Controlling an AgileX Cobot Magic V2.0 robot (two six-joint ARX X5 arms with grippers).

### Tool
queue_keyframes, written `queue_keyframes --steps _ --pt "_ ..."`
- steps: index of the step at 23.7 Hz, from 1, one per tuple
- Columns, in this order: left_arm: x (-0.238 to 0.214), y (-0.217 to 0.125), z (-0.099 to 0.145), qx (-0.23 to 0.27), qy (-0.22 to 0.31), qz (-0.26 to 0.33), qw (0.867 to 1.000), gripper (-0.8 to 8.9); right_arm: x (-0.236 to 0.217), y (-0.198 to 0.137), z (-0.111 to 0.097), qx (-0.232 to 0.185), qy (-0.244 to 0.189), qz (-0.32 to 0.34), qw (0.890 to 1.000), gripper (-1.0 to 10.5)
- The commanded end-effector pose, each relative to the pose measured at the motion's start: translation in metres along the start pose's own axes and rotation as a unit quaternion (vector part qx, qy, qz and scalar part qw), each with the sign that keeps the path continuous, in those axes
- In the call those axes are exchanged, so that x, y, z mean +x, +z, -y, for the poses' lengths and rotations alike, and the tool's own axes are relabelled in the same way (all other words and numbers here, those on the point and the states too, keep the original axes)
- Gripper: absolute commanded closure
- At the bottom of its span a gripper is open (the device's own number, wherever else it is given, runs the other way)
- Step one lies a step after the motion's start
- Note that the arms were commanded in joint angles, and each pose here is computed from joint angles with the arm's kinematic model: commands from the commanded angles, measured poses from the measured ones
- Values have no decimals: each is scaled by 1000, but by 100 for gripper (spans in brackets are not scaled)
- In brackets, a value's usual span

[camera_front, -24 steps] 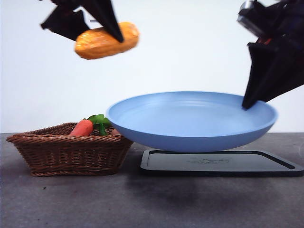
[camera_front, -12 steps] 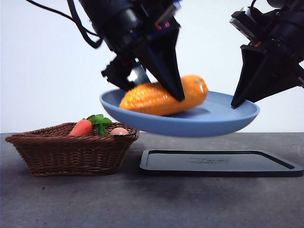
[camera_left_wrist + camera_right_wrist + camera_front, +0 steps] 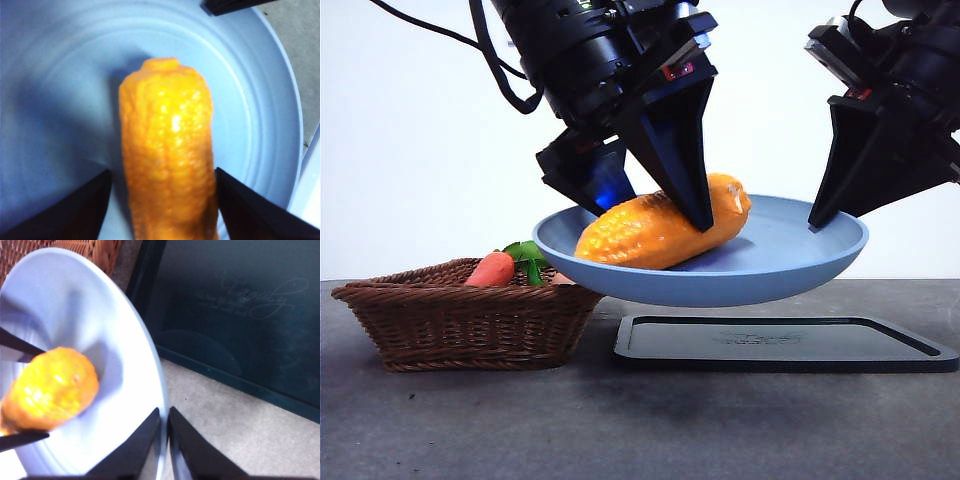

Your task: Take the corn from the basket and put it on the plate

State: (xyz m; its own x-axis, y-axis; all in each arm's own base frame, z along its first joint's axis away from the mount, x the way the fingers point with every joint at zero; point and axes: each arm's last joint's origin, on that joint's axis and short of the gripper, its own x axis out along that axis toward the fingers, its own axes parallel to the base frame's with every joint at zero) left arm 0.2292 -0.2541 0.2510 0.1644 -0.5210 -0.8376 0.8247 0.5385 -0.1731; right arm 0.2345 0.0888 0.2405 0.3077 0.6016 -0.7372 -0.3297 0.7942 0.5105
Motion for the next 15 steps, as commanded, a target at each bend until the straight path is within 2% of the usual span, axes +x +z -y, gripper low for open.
queue_keyframes --steps 1,9,15 --pt "5 3 3 7 -2 -6 1000 424 0 5 -3 0 10 5 1000 945" --pt "-8 9 6 3 -3 -20 1000 406 0 4 -3 0 10 4 1000 945" --pt "-29 25 10 5 -2 -9 1000 406 0 5 -3 0 10 5 1000 945"
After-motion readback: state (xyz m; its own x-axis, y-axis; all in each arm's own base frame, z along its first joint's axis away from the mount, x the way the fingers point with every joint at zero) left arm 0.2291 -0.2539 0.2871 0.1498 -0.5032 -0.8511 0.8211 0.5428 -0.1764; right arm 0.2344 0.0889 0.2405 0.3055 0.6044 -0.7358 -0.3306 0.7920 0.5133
